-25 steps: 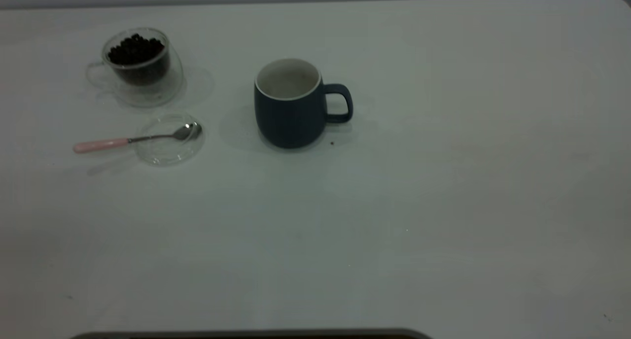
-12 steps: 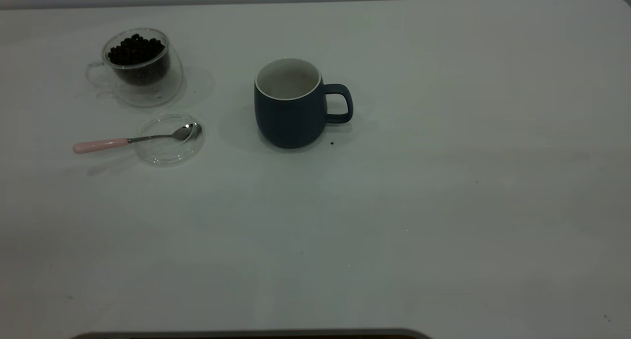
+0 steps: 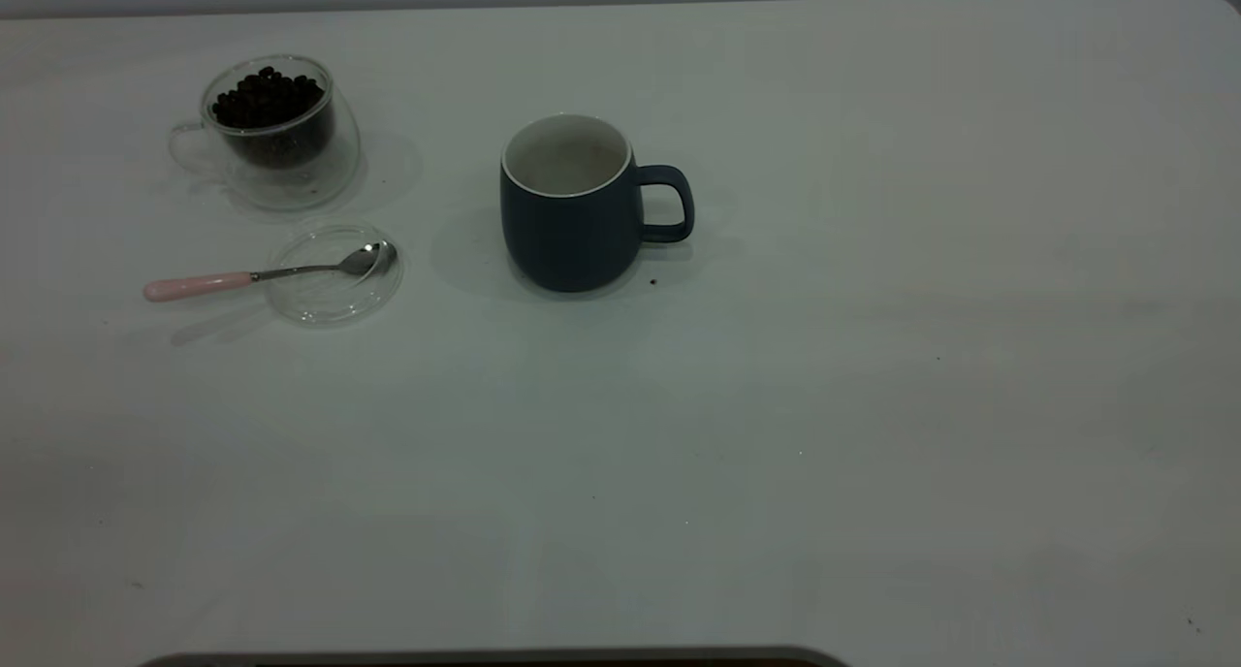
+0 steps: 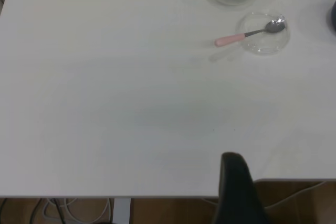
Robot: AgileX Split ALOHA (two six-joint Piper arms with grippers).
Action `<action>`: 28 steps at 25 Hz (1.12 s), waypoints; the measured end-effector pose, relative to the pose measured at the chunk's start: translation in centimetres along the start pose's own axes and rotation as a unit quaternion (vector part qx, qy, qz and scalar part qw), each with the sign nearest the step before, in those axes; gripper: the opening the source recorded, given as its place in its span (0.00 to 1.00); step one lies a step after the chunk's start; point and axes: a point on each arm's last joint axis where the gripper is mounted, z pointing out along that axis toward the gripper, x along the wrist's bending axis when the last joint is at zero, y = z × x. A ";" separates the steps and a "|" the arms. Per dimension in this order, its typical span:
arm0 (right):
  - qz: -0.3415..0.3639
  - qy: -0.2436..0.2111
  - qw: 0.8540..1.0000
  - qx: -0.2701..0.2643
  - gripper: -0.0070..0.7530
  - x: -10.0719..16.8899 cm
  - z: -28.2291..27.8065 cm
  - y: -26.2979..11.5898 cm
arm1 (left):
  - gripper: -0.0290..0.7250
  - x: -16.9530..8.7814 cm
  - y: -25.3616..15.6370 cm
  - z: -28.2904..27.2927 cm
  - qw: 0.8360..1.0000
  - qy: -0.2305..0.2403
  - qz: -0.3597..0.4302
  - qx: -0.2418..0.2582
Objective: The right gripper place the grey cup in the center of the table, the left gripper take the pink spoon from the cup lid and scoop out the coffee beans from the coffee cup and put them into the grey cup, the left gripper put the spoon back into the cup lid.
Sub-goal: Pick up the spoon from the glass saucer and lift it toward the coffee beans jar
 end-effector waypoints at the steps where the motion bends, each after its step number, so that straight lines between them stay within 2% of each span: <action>1: 0.000 0.001 1.000 0.002 0.79 0.0 0.4 -0.1 | 0.72 0.0 0.0 0.0 1.000 0.000 0.000 0.000; 7: 0.024 0.033 0.999 0.021 0.79 0.9 3.3 -1.4 | 0.72 0.0 0.0 0.0 1.000 0.000 0.000 0.000; 13: -0.004 0.033 0.999 0.019 0.79 0.9 3.3 -1.5 | 0.72 0.0 0.0 0.0 1.000 0.000 0.002 0.000; 28: 0.002 0.047 0.999 0.017 0.79 1.1 3.3 -1.4 | 0.72 0.0 0.0 0.0 1.000 0.000 0.002 0.000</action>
